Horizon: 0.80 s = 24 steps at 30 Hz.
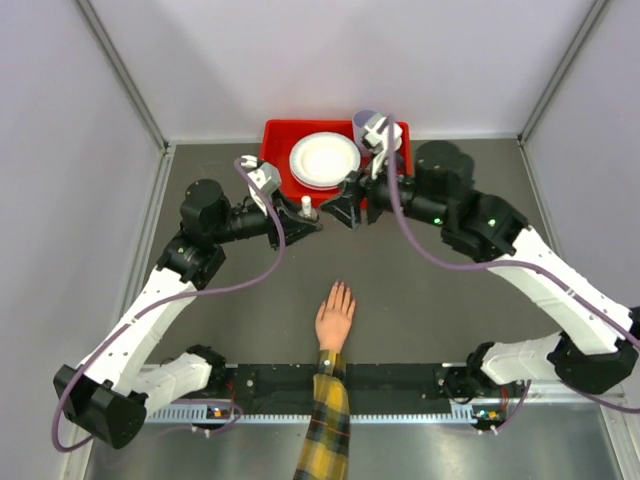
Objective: Paint the nails
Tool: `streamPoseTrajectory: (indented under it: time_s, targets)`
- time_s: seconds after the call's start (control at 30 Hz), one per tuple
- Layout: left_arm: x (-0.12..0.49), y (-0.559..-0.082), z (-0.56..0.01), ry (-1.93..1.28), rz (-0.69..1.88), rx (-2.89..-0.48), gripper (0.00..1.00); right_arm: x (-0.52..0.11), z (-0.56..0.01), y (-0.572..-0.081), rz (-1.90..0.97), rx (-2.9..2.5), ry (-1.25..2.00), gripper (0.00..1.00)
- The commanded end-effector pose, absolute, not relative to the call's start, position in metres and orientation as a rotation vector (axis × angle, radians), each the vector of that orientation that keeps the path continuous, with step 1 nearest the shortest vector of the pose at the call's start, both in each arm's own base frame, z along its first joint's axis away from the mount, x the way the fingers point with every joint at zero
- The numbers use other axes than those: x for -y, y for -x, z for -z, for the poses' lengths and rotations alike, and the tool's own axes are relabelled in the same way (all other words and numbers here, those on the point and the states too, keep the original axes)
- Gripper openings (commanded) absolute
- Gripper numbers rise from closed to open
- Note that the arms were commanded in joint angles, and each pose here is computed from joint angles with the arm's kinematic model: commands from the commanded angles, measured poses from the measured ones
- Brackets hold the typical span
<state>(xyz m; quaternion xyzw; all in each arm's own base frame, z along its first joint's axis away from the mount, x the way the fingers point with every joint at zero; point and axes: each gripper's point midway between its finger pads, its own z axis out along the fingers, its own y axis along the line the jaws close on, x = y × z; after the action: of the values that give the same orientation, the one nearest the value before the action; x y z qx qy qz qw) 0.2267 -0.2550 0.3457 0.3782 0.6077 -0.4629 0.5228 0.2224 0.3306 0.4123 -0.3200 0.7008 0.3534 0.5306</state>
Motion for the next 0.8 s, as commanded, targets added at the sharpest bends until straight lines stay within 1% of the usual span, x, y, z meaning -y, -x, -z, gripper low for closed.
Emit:
streamPoseTrajectory:
  time_s: [0.0,0.03,0.07,0.1,0.13,0.23,0.4,0.5,0.77]
  targets:
    - [0.259,-0.17,-0.377,-1.143,1.315,-1.259,0.0,-0.331,-0.436,-0.157,-1.164,-1.437,1.108,0.57]
    - [0.259,-0.154,-0.381,-1.217,1.382,-1.19,0.0,-0.331,-0.434,-0.156,-1.182,-1.424,1.125,0.56]
    - [0.258,-0.148,-0.385,-1.237,1.409,-1.16,0.0,-0.332,-0.433,-0.153,-1.212,-1.408,1.149,0.55]
    - [0.257,-0.14,-0.388,-1.23,1.476,-1.183,0.0,-0.334,-0.438,-0.145,-1.259,-1.357,1.183,0.54]
    - [0.256,-0.135,-0.39,-1.27,1.481,-1.125,0.0,-0.336,-0.44,-0.143,-1.278,-1.343,1.191,0.53]
    - [0.255,-0.133,-0.392,-1.262,1.497,-1.132,0.0,-0.343,-0.445,-0.139,-1.341,-1.295,1.22,0.46]
    - [0.254,-0.129,-0.392,-1.264,1.502,-1.131,0.0,-0.354,-0.445,-0.144,-1.382,-1.298,1.223,0.45]
    - [0.254,-0.129,-0.39,-1.266,1.507,-1.136,0.0,-0.357,-0.454,-0.14,-1.422,-1.263,1.234,0.43]
    - [0.256,-0.132,-0.387,-1.266,1.51,-1.142,0.0,-0.369,-0.453,-0.144,-1.475,-1.254,1.243,0.39]
